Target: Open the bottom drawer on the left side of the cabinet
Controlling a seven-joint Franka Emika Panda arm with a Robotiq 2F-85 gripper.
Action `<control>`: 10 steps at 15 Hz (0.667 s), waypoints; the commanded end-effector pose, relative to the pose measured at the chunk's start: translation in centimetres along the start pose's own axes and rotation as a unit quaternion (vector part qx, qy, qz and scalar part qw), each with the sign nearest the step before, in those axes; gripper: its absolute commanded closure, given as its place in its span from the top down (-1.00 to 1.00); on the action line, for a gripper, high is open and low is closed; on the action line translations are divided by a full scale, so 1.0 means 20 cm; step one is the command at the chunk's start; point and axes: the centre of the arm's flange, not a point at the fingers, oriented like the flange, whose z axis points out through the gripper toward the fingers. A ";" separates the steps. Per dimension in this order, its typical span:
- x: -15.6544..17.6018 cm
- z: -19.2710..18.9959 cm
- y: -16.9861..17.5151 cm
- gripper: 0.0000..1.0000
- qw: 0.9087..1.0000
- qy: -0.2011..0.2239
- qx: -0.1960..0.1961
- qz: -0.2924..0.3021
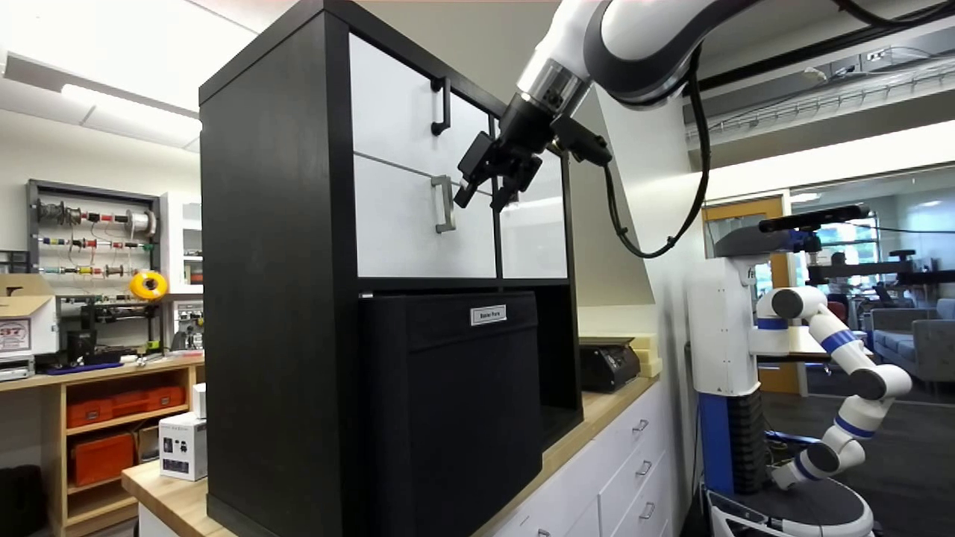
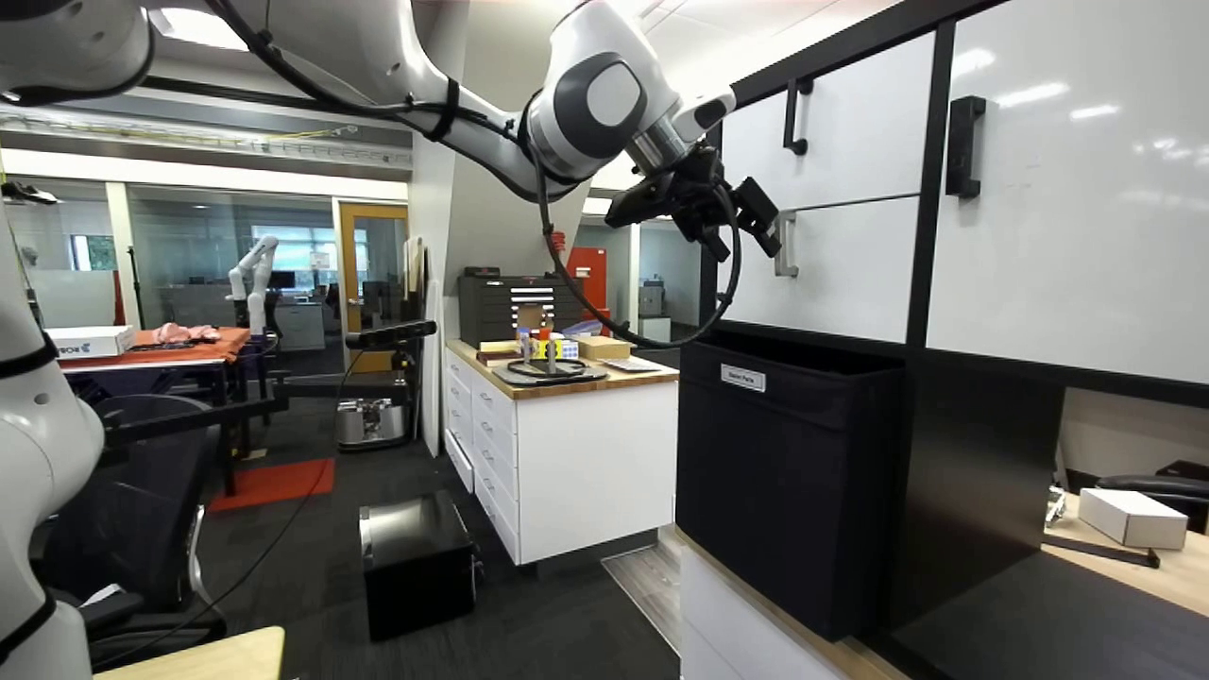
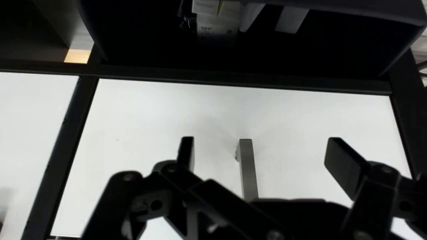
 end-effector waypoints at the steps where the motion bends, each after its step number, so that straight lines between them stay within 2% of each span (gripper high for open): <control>1: 0.10 0.06 -0.01 1.00 1.000 0.028 -0.003 0.004; 4: 0.15 0.09 0.01 1.00 0.999 0.042 -0.002 0.003; 5: 0.16 0.11 0.01 0.50 0.999 0.046 -0.001 0.001; 6: 0.17 0.12 0.01 0.48 0.999 0.049 -0.003 0.000; 10: 0.20 0.13 0.00 -0.06 0.999 0.050 -0.003 0.000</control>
